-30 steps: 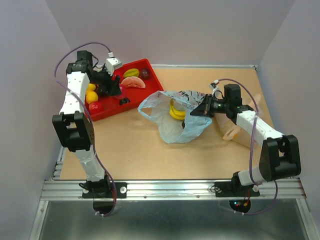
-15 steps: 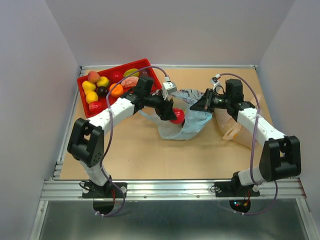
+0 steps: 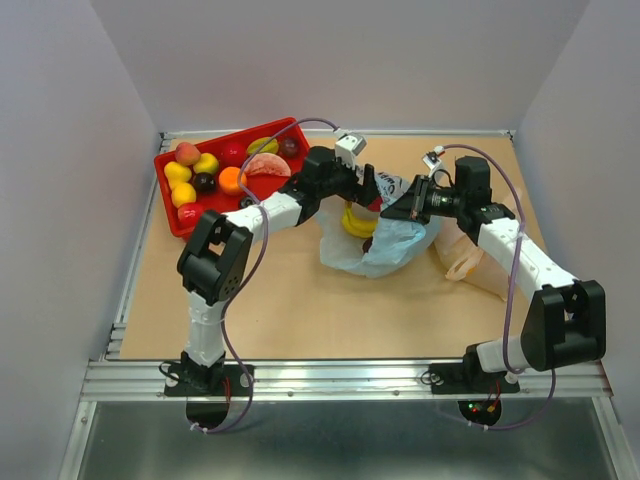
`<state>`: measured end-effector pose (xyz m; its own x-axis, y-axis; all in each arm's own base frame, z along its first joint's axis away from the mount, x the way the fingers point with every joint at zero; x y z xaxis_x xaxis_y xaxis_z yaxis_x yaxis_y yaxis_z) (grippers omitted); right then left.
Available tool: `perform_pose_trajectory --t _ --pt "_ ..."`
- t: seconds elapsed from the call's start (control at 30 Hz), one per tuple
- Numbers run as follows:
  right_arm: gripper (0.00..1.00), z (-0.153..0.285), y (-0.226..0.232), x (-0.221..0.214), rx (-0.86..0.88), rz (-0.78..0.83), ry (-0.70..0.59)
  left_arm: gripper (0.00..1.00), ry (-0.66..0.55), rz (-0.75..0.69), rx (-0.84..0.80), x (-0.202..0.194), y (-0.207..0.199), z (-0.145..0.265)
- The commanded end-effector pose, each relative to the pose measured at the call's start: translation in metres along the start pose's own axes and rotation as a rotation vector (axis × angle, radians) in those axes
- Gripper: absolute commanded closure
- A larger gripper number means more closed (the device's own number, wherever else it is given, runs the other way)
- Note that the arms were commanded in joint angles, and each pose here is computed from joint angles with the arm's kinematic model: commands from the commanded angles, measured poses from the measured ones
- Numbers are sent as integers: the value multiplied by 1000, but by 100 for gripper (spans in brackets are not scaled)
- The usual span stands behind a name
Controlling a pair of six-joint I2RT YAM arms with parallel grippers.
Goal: Place the fake fruits into the plastic bag and tie a complex knot
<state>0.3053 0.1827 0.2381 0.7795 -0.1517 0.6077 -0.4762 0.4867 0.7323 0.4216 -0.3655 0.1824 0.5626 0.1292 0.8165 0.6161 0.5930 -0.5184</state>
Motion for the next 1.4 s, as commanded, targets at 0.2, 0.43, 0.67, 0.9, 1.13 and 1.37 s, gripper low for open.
perform_pose_trajectory --t 0.2,0.43,0.67,0.9,1.13,1.37 --pt "100 -2 -4 0 14 17 -2 1 121 -137 -249 24 -60 90" --pt "100 -7 -21 -12 -15 30 21 4 17 -207 23 97 15 209" --pt "99 -14 -38 -21 -36 39 48 1 37 -171 559 127 157 265" --pt "99 -16 -41 -20 -46 44 48 2 114 9 722 113 228 236" --pt "100 -15 -38 -19 -38 49 45 16 107 136 758 99 285 238" --pt "100 -15 -38 -21 -33 43 52 19 116 198 748 83 309 236"
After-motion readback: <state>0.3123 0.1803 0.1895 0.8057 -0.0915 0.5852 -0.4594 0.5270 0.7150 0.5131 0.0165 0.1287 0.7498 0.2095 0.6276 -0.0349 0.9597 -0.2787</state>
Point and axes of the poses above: each gripper's point midway between its finger pads, its own z axis back along the fingers, its own y axis along the line the jaws close on, x = y × z, the point moved 3 cm from there along z, back along the fingers, and after that the axes turned 13 degrees about z, right-handed, at the moved point
